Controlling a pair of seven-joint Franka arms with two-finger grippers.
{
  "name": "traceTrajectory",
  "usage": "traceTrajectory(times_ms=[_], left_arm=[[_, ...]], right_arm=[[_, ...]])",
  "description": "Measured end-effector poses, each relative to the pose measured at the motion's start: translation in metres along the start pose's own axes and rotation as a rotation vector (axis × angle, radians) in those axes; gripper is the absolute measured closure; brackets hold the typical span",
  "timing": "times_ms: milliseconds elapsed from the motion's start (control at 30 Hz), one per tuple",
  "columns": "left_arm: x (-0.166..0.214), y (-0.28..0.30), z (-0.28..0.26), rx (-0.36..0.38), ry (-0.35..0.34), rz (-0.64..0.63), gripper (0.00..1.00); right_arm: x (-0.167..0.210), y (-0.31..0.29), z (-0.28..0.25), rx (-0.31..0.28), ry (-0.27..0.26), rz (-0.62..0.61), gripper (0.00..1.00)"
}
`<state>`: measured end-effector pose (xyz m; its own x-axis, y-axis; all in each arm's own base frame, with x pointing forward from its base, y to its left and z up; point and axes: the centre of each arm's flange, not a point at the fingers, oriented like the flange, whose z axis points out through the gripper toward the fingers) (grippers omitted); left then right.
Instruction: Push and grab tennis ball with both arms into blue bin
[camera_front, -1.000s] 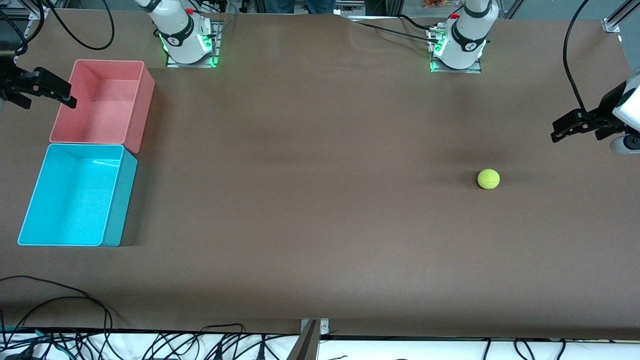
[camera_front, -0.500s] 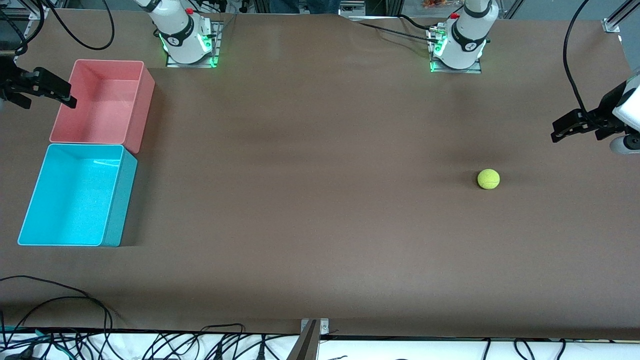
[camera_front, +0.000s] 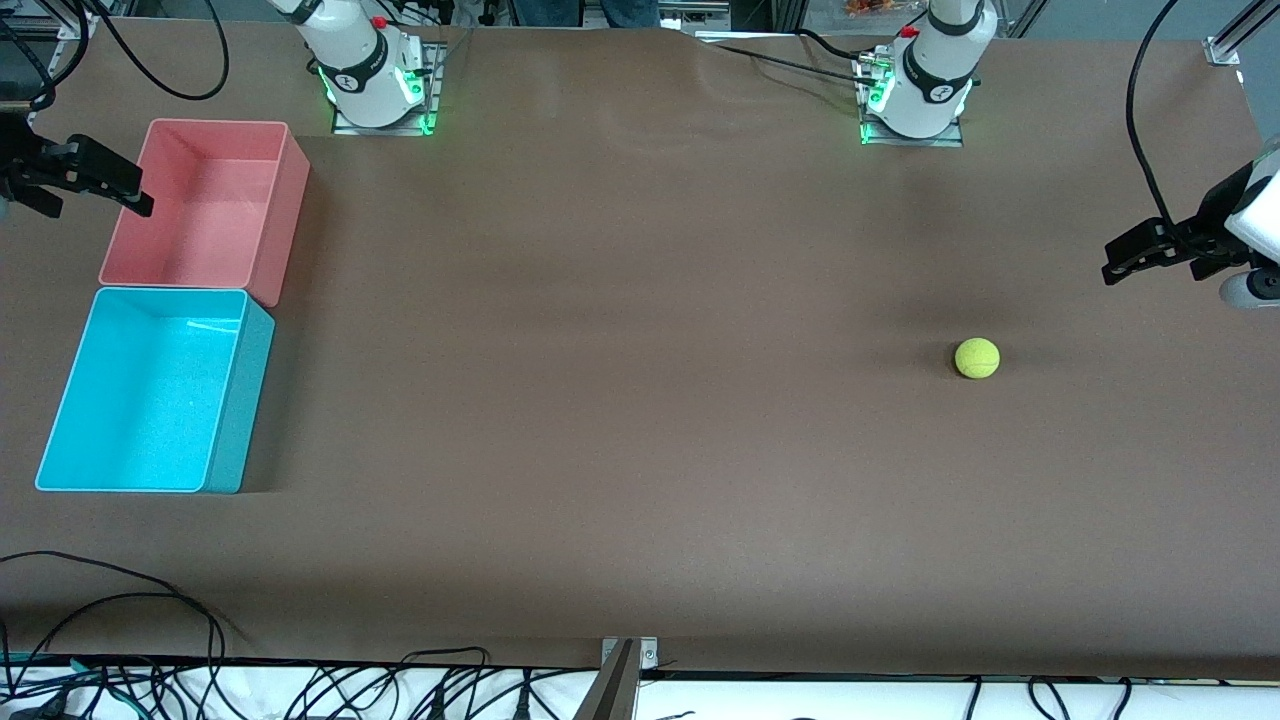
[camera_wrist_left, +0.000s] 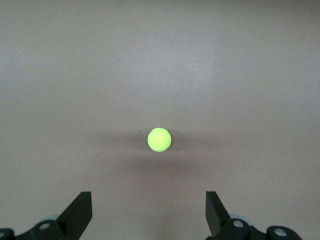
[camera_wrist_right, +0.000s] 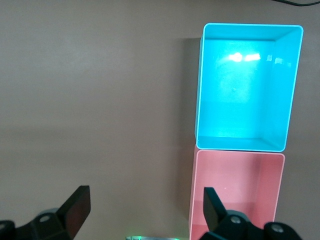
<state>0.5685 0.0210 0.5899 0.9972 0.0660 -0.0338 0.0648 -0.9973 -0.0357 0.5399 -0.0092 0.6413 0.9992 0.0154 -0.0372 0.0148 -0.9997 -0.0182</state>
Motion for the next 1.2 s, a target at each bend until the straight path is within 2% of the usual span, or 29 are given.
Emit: traceTrajectory(times_ms=[1200], left_arm=[[0.0015, 0.0013, 0.003, 0.0, -0.005, 0.002, 0.0]], right_arm=[[0.0, 0.0, 0.0, 0.0, 0.0, 0.0, 0.0]])
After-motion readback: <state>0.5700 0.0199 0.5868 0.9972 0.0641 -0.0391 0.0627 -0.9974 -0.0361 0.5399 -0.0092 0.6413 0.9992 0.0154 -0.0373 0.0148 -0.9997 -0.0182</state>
